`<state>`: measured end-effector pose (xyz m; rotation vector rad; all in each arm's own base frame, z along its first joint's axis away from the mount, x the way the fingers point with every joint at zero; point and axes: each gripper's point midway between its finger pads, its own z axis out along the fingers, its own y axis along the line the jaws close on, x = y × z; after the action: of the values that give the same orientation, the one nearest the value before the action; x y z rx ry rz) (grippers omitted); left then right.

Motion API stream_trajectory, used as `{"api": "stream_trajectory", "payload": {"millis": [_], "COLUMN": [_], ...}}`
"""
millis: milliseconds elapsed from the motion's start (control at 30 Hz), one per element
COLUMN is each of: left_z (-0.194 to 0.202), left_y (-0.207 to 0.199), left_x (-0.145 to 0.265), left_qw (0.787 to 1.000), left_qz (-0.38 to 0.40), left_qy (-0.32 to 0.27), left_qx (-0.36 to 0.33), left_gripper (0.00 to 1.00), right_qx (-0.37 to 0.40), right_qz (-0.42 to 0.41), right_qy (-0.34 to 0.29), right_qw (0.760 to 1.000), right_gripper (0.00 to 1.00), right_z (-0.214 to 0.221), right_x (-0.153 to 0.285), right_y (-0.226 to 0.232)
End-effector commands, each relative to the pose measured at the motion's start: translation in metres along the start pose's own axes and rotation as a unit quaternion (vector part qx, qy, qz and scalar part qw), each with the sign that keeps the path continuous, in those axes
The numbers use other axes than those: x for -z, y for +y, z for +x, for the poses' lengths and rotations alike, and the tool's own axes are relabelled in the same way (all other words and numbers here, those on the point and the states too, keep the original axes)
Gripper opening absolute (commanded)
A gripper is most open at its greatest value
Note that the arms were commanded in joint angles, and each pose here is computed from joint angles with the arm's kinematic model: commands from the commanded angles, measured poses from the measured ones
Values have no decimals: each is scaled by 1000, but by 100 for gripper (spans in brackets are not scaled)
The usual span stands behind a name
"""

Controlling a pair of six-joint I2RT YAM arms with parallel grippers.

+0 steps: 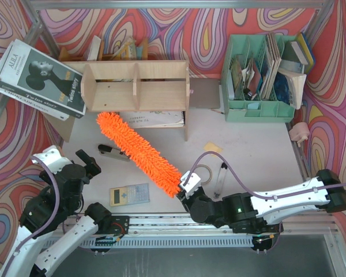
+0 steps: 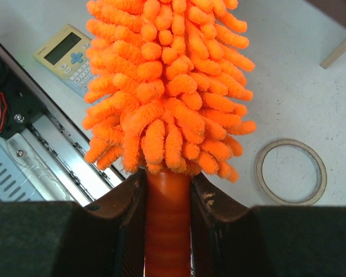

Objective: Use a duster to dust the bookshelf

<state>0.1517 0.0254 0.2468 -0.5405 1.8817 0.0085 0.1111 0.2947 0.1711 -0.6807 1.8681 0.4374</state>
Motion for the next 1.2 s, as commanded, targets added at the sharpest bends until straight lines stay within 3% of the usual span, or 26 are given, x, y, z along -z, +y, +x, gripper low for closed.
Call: {"api": "stream_trajectory", "payload": {"millis": [0,233,400,833,1167], "left_z": [-3,-3,-3,-4,-4], "left_y": [4,5,4,5,5], "left_x": [1,2,2,2,3], "left_qw": [1000,1000,1000,1000,1000], "left_qz": [-4,-2,-1,-3,0], "left_qy": [-8,-9,-9,-11,-12], "left_qx": [0,3,2,3,6], "left_gripper": [98,98,98,98,98], "right_qx": [-23,-25,-40,-29,-8], "right_qz": [32,30,33,-19,6], "right_qy": [-7,65,77,9,95], "right_qw": [999,997,996,999,995], "right_gripper": [0,0,0,0,0], "right_z": [-5,42,53,-15,61], "right_x": [-6,-16,-13,-7,-26], "right_y": [-4,6,2,23,24]}}
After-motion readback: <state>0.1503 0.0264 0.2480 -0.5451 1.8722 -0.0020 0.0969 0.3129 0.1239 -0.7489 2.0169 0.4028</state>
